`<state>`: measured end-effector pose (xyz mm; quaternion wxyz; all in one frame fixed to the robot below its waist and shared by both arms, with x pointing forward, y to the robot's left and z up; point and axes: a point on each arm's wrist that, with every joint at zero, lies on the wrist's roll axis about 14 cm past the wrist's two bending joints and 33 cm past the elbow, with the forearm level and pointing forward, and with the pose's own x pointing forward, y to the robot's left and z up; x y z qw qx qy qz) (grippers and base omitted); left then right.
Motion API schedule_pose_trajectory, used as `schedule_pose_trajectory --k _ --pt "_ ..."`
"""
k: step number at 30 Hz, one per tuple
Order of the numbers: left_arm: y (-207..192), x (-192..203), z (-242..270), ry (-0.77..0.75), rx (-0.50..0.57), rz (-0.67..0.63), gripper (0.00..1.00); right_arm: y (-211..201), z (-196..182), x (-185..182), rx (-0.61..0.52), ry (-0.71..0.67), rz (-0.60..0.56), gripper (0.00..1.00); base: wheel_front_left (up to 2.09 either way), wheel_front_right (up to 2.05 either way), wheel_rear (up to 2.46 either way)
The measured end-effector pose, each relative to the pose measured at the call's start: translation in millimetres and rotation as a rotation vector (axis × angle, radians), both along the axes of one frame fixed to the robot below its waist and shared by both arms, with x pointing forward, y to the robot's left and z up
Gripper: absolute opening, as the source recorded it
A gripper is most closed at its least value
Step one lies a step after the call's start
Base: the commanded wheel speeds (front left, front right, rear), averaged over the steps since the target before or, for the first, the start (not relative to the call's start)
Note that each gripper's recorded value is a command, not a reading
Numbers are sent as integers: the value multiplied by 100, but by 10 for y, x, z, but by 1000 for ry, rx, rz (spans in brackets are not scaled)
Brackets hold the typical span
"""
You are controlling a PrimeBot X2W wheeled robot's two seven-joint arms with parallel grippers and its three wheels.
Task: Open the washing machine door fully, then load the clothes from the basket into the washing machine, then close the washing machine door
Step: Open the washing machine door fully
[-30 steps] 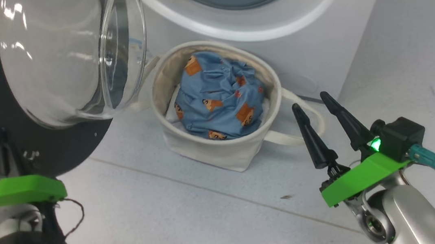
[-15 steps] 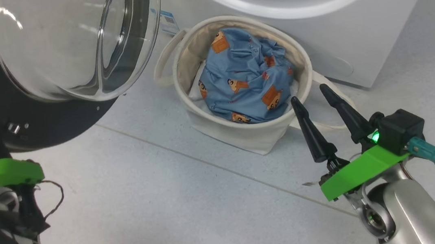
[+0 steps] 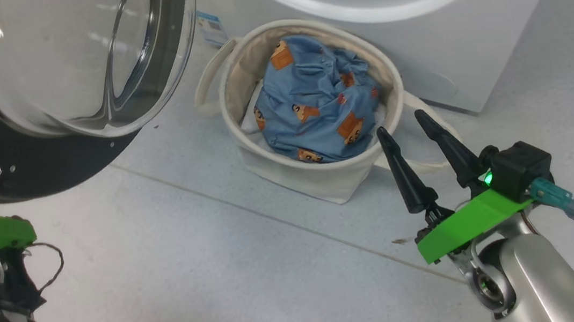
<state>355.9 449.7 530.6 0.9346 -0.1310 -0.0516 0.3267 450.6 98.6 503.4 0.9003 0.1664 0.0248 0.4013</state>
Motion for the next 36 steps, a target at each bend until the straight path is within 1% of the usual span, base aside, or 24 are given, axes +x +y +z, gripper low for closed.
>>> schedule_pose_trajectory --k 6,7,8,9,14,16,17,24,27,31,33,36 --pt "-99 69 71 -13 26 -52 0 -135 120 -20 7 -28 -40 100 0 0 0" --pt "-123 68 75 -12 32 -63 4 -155 143 -30 7 -32 -45 100 0 0 0" --pt "-156 62 64 -9 37 -76 45 -177 168 -44 6 -40 -51 100 0 0 0" --pt "-187 46 48 -12 33 -82 99 -203 193 -59 7 -46 -58 100 0 0 0" --pt "-404 -54 -32 -27 24 -139 100 -402 227 -179 14 -43 -106 100 0 0 0" --pt "-561 -54 -66 -26 22 -186 100 -500 264 -217 22 -48 -133 100 0 0 0" --pt "-742 -23 -62 -30 22 -245 100 -607 308 -245 26 -56 -162 100 0 0 0" --pt "-1418 175 136 -79 20 -474 100 -1058 521 -303 42 -110 -286 100 0 0 0" --pt "-1671 247 169 -64 29 -571 100 -1269 570 -334 41 -122 -343 100 0 0 0" --pt "-1991 337 190 -30 68 -704 100 -1550 626 -387 48 -136 -420 100 0 0 0" --pt "-2135 381 195 -23 64 -766 100 -1679 630 -415 46 -136 -455 100 0 0 0" --pt "-2246 458 173 -2 53 -817 100 -1848 626 -456 42 -140 -503 100 0 0 0"
